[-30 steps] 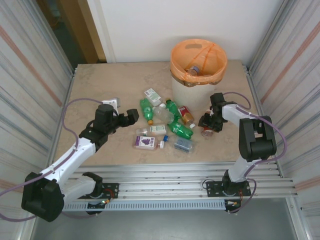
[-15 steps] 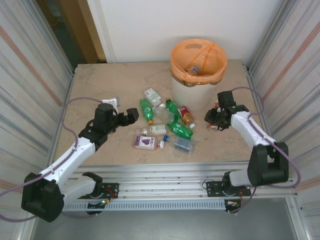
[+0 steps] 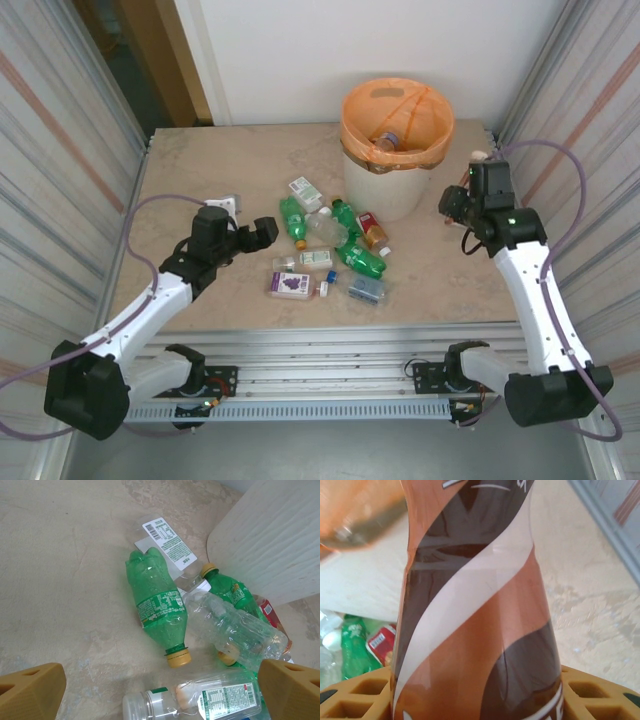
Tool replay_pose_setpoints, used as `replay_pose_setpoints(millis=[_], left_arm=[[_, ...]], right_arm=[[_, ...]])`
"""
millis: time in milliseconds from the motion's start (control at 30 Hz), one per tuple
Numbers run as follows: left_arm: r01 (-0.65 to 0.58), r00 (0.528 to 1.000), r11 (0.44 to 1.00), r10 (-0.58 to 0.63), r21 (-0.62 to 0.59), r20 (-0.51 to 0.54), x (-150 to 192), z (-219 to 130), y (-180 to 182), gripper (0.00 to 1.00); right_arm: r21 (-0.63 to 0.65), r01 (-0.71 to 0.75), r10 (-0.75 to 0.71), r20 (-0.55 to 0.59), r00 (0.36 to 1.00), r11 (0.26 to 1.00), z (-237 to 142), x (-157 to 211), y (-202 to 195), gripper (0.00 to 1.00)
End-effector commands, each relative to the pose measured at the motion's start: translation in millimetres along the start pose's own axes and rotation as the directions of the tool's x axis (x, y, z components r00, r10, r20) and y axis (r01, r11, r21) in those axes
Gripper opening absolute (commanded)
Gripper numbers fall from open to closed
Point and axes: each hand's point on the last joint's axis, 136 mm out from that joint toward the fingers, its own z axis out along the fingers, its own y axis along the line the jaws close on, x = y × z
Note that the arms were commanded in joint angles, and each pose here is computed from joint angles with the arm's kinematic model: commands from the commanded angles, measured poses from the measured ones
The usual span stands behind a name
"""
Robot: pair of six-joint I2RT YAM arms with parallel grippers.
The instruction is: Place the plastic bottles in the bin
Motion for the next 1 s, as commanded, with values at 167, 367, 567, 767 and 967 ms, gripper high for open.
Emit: replay_pose_setpoints(millis=[167,367,567,767,967], left_arm=[[0.014,0.999,1.000,-0.015,0.018,0.047,-16,-2,-6,0.99],[0.007,0.999,1.000,-0.008,0.014,0.045,-18,-4,-6,0.99],[0.003,0.998,1.000,-0.004,0.014,0.059,-23,-11,-8,0.99],[0.009,0.997,1.000,-0.009,0.009,0.076,-24,-17,-6,0.99],[0.011,0.998,1.000,-0.013,0.020,0.068,-25,-20,-9,0.99]], right_arm=[[-0.114,0.083,-0.067,0.134,0.989,0.990,-30,-75,38,0.32],[-0.246,0.130,-0.086,0.182,0.980,0.961,-20,-119,85,0.32],[-0.318,0.176,-0.113,0.207,0.972,0.932,6,-157,125,0.32],[-0.302,0.220,-0.171,0.181,0.969,0.928,55,-170,147,0.32],[-0.268,0.261,-0.233,0.133,0.963,0.927,92,-164,157,0.34]])
